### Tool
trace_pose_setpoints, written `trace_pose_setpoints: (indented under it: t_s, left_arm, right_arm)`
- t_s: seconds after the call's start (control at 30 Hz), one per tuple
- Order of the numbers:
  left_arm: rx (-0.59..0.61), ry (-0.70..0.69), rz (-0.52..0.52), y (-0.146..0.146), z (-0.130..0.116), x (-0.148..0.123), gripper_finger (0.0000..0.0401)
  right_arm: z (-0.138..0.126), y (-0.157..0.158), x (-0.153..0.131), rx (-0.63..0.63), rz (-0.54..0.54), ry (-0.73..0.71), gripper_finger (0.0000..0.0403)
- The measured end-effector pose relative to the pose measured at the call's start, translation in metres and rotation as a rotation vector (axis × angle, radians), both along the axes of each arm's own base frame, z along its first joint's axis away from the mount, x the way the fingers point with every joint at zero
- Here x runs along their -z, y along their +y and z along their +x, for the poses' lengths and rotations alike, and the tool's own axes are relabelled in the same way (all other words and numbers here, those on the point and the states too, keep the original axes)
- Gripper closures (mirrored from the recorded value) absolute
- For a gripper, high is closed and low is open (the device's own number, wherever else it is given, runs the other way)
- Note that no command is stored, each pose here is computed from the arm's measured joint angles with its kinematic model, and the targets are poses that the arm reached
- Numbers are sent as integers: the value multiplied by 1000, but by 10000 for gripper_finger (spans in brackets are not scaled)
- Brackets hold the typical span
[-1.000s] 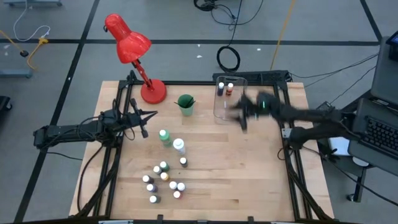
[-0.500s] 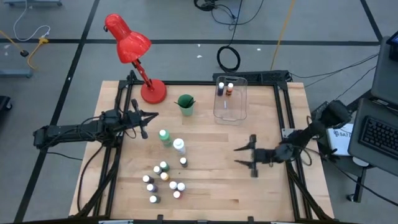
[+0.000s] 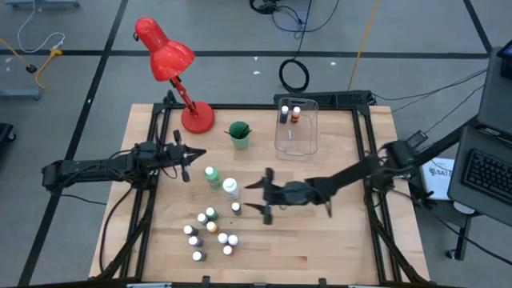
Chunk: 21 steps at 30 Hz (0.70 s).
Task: Pick & Place Paint Supplies
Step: Put the black paint bottle into the transparent bin
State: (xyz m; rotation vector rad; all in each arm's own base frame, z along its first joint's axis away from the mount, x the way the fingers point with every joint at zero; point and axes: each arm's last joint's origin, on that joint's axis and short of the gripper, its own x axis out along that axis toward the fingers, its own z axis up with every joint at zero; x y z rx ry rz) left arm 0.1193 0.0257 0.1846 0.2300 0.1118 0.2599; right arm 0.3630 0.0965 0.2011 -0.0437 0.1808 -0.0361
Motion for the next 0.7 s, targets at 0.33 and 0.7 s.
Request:
trace_pose_setpoints:
  t_s: [0.33,0.7]
  left_arm:
    - [-1,5,20,0,0,0,382]
    - [2,0,81,0,0,-2,382]
  right_arm:
    - [45,-8,35,-133,103,66,140]
    - [39,-3,47,-211,37,141,141]
